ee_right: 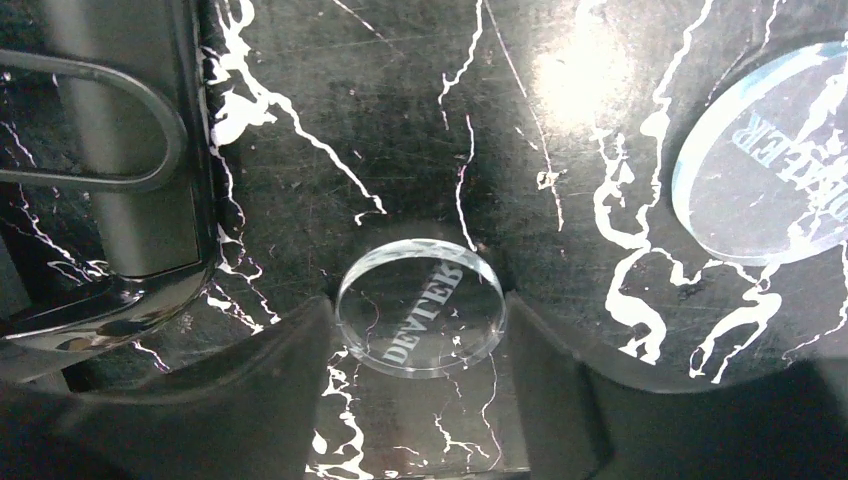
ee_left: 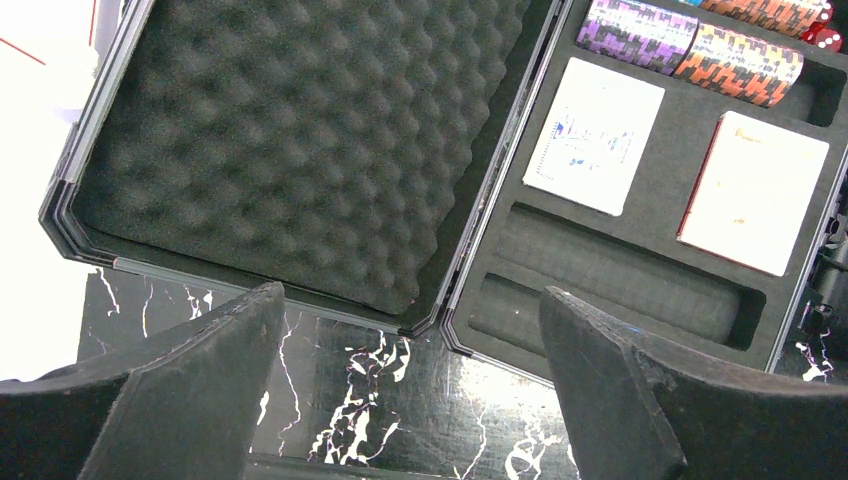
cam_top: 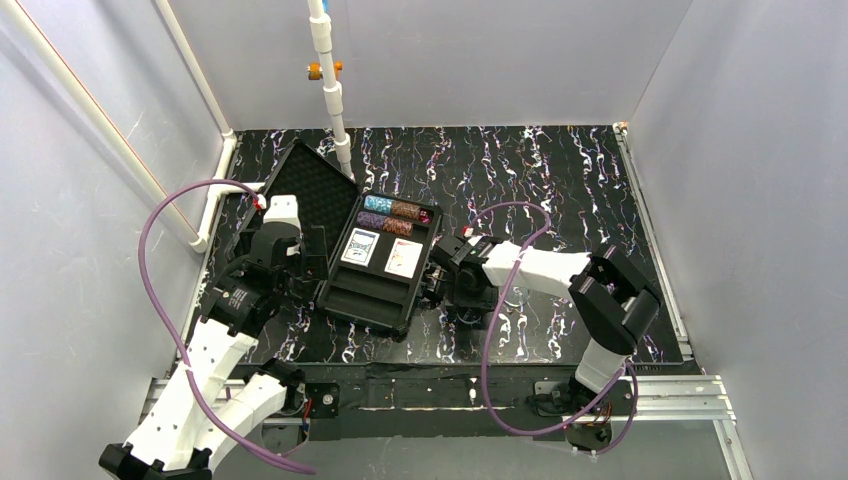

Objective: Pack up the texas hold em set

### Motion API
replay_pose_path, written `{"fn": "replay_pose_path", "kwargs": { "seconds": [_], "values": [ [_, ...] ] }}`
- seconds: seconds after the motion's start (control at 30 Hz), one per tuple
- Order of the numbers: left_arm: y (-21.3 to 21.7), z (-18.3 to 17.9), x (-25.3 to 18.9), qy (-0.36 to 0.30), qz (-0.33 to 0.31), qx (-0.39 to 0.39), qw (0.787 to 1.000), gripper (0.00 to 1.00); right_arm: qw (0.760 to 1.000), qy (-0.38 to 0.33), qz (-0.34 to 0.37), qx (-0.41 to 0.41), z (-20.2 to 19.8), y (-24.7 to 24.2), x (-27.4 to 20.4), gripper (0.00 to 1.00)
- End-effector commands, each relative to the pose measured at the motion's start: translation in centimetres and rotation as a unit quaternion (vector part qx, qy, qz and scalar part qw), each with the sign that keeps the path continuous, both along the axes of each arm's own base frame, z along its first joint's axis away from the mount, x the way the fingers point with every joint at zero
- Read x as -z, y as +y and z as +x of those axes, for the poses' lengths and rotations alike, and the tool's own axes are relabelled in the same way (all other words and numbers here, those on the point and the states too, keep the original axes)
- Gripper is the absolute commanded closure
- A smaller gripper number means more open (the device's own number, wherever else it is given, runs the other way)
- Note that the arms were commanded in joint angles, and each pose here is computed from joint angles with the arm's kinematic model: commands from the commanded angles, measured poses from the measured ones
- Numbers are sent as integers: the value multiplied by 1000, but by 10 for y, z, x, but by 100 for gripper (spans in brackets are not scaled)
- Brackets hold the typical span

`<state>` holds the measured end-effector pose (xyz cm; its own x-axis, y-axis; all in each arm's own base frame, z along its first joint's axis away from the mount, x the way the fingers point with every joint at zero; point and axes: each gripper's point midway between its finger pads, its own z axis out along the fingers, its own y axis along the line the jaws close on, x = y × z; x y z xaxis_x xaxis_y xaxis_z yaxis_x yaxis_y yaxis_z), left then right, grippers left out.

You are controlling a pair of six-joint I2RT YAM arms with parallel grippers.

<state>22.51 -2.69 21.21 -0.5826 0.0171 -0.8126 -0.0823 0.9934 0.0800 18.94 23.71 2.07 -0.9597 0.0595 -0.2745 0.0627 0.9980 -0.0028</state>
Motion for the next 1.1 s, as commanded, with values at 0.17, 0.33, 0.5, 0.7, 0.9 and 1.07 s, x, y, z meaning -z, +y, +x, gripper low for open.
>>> {"fn": "replay_pose_path", "kwargs": {
  "seconds": [0.17, 0.33, 0.5, 0.7, 0.9, 1.07],
  "values": [
    [4, -3, 5, 9, 9, -7, 1000, 2, 998, -2, -55, -23, -1, -13, 7, 50],
    [4, -3, 5, 7, 8, -7, 1000, 2, 998, -31, -50, -32, 14, -6, -14, 55],
    [3, -3, 5, 8, 8, -6, 1000, 2, 995, -70, -54, -42, 32, -1, -43, 60],
    [3, -3, 5, 9, 8, -5, 1000, 2, 991, -113, -45, -61, 52, 11, -77, 61],
    [4, -3, 5, 8, 9, -8, 1000, 2, 984, -146, -19, -101, 69, 32, -106, 64],
    [5, -3, 4, 6, 11, -10, 1000, 2, 976, -172, -2, -135, 83, 55, -130, 64]
  ]
}}
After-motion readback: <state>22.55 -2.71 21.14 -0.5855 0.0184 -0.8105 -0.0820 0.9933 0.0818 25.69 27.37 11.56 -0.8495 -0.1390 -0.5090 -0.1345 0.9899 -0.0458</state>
